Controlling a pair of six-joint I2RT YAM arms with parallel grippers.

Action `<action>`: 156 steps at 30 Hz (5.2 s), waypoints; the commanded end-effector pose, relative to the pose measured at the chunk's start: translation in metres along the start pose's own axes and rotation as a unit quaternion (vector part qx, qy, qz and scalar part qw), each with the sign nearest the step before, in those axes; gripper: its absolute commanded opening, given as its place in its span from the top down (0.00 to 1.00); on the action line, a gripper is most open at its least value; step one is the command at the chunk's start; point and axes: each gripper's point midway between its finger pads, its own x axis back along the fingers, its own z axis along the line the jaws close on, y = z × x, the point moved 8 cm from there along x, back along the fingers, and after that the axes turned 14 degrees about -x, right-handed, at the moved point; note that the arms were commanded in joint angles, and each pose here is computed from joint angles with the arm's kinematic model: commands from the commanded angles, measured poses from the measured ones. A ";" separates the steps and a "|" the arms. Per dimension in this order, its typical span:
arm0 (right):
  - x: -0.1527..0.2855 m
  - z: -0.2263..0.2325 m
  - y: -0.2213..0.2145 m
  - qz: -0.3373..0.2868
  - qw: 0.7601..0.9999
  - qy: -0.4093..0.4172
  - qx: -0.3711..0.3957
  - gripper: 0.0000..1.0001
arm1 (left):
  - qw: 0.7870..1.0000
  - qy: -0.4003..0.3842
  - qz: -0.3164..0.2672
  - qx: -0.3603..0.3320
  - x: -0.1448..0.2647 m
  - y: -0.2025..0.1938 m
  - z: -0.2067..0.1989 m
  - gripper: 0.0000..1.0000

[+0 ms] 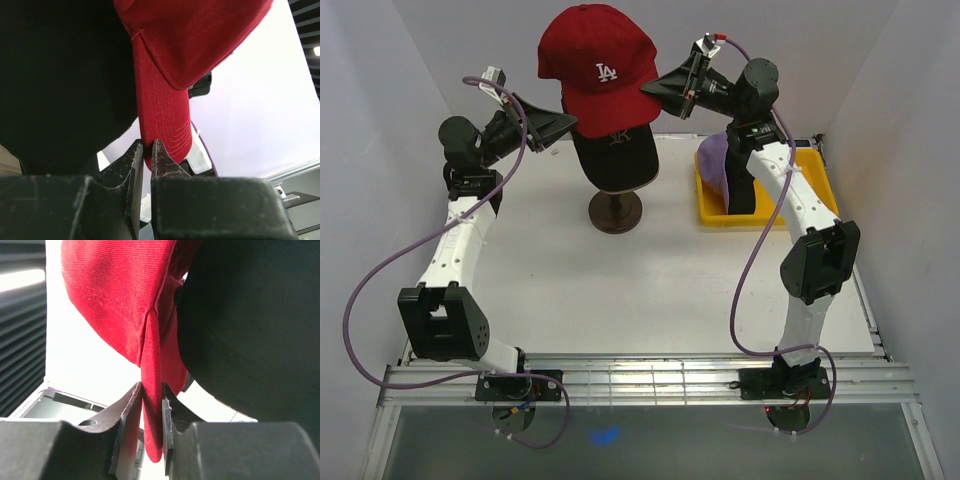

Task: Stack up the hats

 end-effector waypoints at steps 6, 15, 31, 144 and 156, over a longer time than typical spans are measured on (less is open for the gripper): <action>0.000 -0.005 0.007 -0.003 0.999 -0.043 0.027 0.89 | 0.999 -0.021 -0.002 -0.048 0.018 -0.012 -0.032 1.00; 0.014 -0.026 0.004 -0.017 0.996 -0.076 0.036 0.92 | 0.999 -0.019 0.009 -0.043 0.021 -0.019 -0.029 1.00; 0.027 -0.067 0.005 -0.024 0.994 -0.105 0.015 0.92 | 1.000 0.003 0.016 -0.009 0.031 -0.043 -0.011 1.00; 0.039 -0.113 -0.016 -0.114 0.953 -0.267 0.086 0.65 | 0.980 0.171 0.093 0.045 0.027 -0.063 0.047 0.73; 0.060 -0.097 -0.009 -0.153 0.943 -0.279 0.095 0.58 | 0.971 0.219 0.093 0.036 0.044 -0.052 0.050 0.68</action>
